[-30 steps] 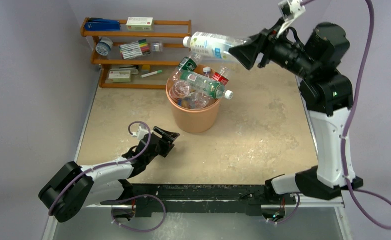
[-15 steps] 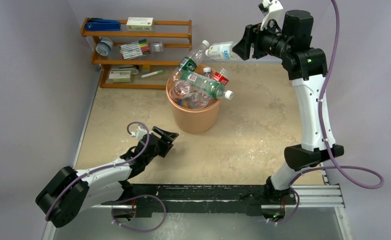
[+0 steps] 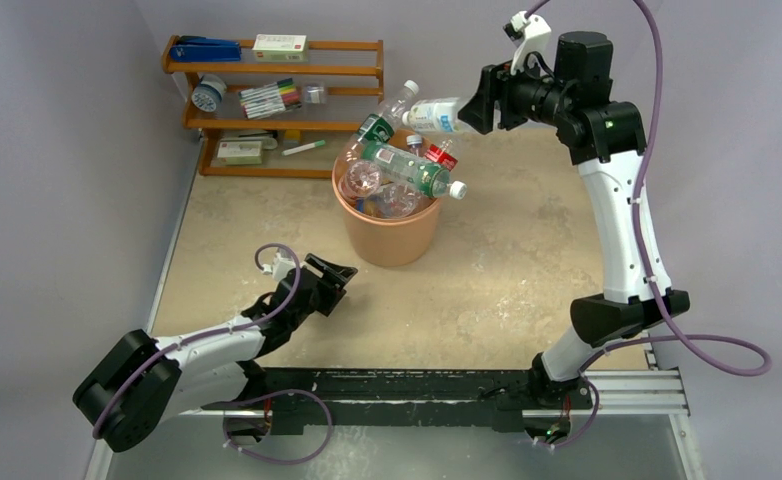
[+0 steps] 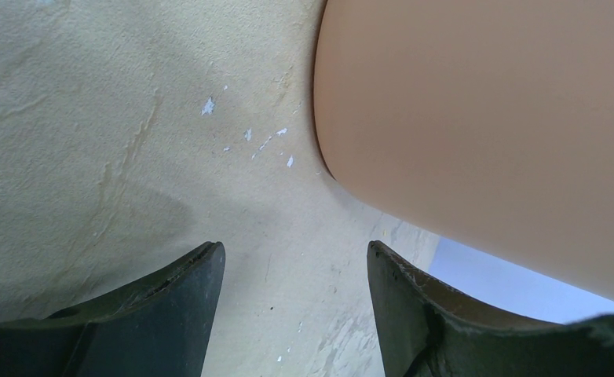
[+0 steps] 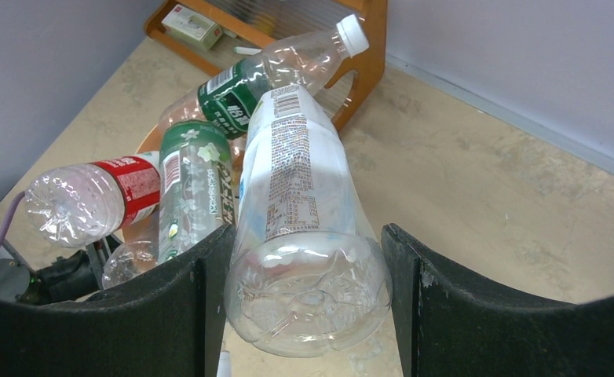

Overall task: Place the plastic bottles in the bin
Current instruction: Place the plastic bottle in the trash bin.

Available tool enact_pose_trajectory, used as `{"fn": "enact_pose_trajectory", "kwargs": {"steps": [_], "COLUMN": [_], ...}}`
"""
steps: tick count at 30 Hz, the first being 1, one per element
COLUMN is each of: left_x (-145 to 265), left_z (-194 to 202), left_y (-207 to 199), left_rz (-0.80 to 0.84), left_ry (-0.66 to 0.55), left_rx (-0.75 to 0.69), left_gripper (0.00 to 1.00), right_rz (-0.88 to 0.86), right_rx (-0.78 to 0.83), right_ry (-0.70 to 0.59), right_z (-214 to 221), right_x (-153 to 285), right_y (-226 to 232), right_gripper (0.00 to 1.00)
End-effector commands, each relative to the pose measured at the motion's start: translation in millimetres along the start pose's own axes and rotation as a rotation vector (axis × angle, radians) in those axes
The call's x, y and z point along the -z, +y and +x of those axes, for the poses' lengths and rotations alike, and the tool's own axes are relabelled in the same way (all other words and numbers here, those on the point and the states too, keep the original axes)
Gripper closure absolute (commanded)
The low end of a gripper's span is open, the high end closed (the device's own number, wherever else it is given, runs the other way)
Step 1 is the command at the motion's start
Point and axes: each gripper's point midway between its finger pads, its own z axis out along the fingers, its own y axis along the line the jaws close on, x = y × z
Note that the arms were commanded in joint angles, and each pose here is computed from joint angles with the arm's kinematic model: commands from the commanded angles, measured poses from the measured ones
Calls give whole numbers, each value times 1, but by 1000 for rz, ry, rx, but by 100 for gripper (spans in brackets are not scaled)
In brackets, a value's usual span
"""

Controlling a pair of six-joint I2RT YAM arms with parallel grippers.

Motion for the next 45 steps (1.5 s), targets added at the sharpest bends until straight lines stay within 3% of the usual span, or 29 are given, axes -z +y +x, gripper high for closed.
{"fn": "enact_pose_trajectory", "kwargs": {"steps": [1, 16, 24, 41, 45], "left_x": [-1, -4, -5, -5, -5], "left_z": [-3, -3, -2, -2, -2], "left_y": [-25, -25, -27, -26, -25], "left_rz": [68, 62, 63, 63, 63], "left_ry": [-17, -18, -16, -16, -16], "left_rx": [-3, -6, -6, -6, -7], "left_gripper": [34, 34, 35, 35, 35], "right_rz": [-66, -163, -113, -38, 10], "right_rx": [61, 95, 85, 57, 30], "right_ry": [-65, -41, 11, -31, -57], "right_z": [-17, -15, -2, -8, -15], "right_x": [11, -3, -25, -28, -22], "right_y": [20, 48, 41, 32, 26], "right_gripper": [34, 32, 30, 16, 9]}}
